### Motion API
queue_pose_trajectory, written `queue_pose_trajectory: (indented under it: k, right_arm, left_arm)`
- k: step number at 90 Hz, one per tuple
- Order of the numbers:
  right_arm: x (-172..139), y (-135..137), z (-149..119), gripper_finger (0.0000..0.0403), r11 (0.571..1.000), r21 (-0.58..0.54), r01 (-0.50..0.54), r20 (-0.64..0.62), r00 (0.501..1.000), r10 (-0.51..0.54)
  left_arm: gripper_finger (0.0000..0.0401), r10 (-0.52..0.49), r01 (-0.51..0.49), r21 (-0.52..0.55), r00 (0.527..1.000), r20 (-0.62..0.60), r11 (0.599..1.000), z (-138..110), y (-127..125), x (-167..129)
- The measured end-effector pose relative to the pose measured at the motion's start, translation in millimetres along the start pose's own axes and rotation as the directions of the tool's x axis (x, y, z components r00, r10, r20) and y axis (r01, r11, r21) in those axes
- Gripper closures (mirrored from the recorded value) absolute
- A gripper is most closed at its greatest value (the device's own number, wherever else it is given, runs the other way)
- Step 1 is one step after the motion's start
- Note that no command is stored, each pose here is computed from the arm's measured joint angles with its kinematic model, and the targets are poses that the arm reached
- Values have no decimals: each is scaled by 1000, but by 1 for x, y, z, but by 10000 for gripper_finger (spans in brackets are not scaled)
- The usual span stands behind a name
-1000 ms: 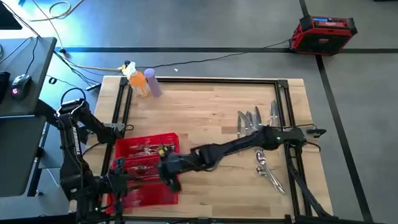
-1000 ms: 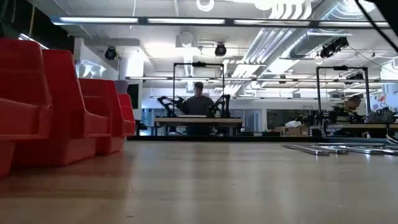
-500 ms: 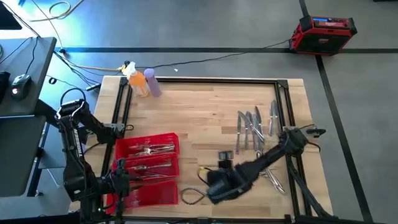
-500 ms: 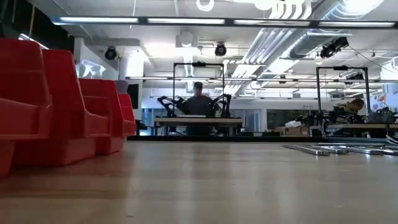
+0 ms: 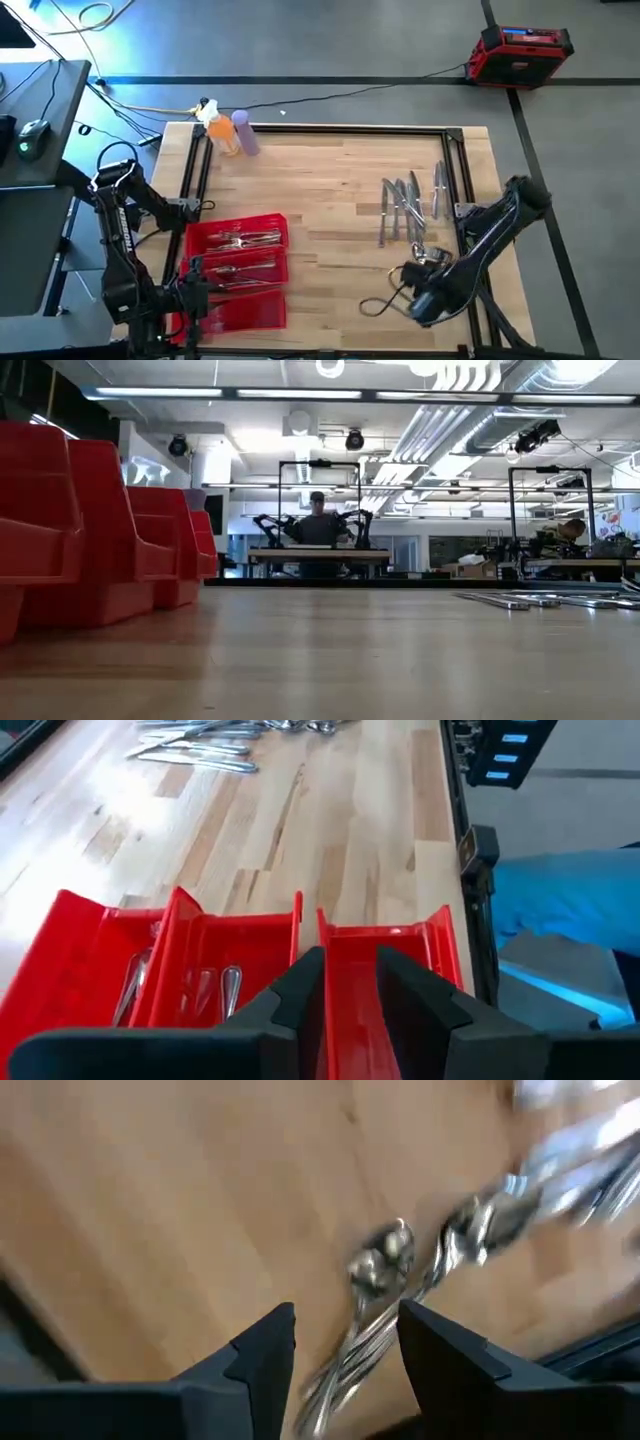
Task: Sort silverware
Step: Put the silver spoon in the middle red bin
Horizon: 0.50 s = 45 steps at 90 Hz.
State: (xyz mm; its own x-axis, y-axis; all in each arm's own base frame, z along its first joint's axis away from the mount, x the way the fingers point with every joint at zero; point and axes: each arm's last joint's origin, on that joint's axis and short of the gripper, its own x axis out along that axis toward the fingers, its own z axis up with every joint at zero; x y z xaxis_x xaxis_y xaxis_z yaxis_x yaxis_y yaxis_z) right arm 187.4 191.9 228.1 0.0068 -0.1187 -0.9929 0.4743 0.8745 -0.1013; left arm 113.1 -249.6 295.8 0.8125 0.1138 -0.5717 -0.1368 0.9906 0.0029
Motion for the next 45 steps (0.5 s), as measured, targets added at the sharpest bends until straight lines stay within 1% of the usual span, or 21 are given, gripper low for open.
queue_pose_trajectory:
  k: [7,17,25,33,38,45]
  right_arm:
    - [22,-20,-5,242,994,107,-20,7,1000,19]
    - [54,-37,-6,242,978,201,-64,-2,998,66]
    - [75,-48,-6,242,966,252,-64,-36,997,75]
    - [92,-54,-8,242,959,275,-71,-70,993,94]
    - [98,-55,-9,242,950,298,-92,-77,990,120]
    - [103,-58,-10,243,941,326,-89,-80,989,122]
  left_arm:
    - [325,4,-4,5,1000,11,1000,0,0,0]
    - [325,8,-8,1,1000,11,1000,1,0,1]
    - [325,7,-7,1,1000,9,1000,1,0,1]
    - [325,5,-5,-4,1000,-1,1000,1,1,2]
    - [325,6,-6,-3,1000,-1,1000,1,1,2]
    - [325,4,-4,-1,1000,-4,1000,1,1,2]
